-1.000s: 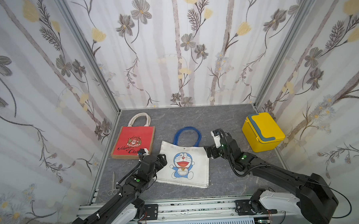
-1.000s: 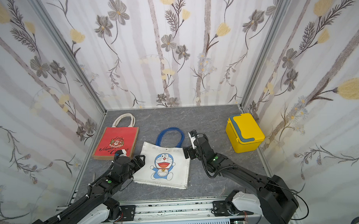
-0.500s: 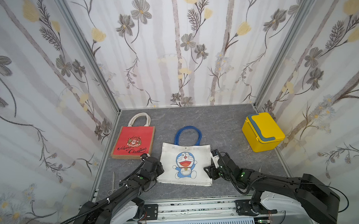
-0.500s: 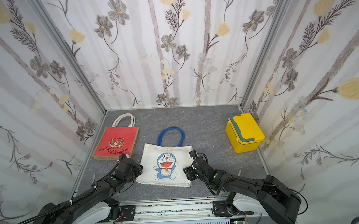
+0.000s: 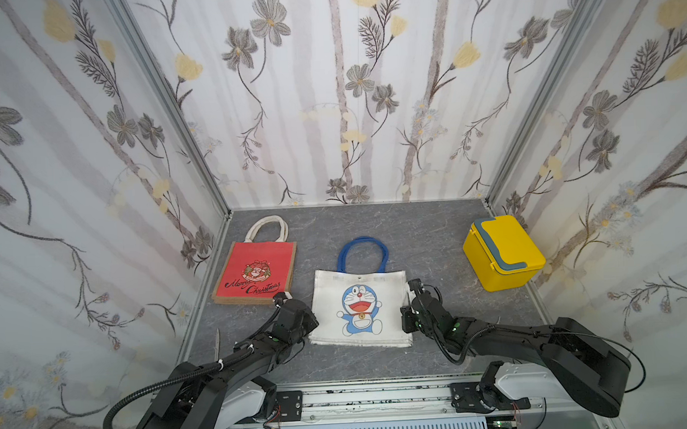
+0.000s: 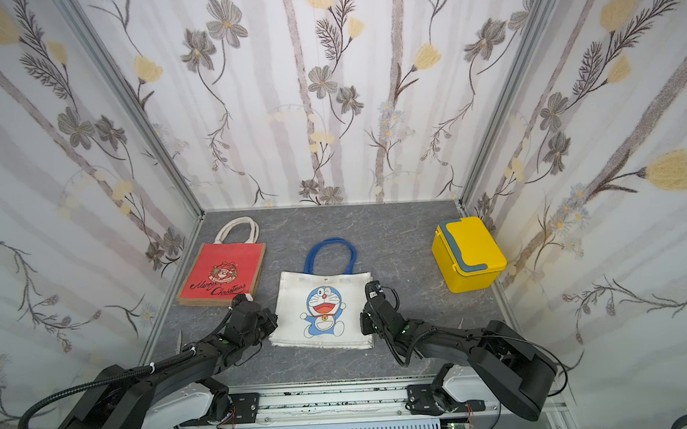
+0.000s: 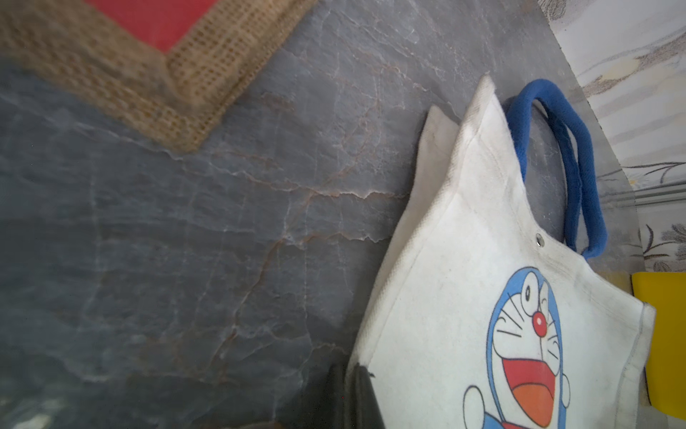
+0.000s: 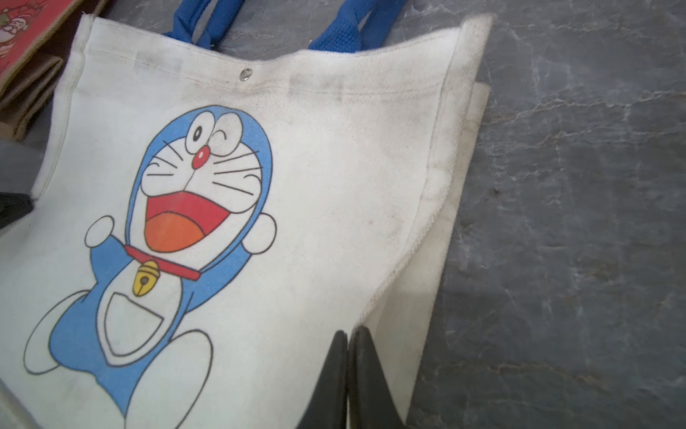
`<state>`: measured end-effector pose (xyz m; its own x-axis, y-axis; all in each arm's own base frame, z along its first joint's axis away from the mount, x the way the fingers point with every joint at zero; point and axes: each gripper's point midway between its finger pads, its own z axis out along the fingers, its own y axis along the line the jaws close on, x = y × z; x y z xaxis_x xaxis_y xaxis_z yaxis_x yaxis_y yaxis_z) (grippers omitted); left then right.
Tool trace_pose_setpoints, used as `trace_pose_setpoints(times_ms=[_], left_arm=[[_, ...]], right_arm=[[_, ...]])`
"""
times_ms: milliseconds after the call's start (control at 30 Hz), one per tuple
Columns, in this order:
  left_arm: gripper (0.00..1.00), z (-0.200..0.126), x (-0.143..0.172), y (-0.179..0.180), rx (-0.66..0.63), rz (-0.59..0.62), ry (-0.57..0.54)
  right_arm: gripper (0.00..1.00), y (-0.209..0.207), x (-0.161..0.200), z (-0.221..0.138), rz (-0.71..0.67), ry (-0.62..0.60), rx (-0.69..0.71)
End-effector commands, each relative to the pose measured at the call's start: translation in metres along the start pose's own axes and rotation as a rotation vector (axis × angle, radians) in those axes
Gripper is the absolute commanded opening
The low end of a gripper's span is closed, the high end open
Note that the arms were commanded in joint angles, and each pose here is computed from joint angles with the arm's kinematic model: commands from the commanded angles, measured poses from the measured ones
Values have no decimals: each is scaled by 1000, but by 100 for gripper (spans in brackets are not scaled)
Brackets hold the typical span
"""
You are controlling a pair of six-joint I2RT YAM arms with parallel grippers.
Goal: Put away the canvas bag
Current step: Move the canvas bag to the center of the board.
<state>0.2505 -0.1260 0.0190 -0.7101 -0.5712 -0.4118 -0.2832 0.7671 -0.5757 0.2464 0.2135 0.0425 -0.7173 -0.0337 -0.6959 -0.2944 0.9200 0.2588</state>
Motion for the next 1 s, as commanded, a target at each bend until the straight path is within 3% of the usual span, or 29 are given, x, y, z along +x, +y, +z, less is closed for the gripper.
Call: trace_pose_setpoints(times_ms=[0,600,700,833,967], left_arm=[[0,4,3,-5,-1,-16,29],[0,67,-51,-41,-122,95,-17],[17,70,-60,-45,-130,88,-37],[31,71,-65,-36,-200,61,-45],[43,70,-70,-41,-191,70,-57]], right_arm=[[7,1,-19,9,-14,-33,0],[6,-27,-90,85,-15,-43,144],[14,-33,-90,95,19,6,144],[23,-33,-96,96,-6,18,155],[36,-32,-108,86,-12,9,169]])
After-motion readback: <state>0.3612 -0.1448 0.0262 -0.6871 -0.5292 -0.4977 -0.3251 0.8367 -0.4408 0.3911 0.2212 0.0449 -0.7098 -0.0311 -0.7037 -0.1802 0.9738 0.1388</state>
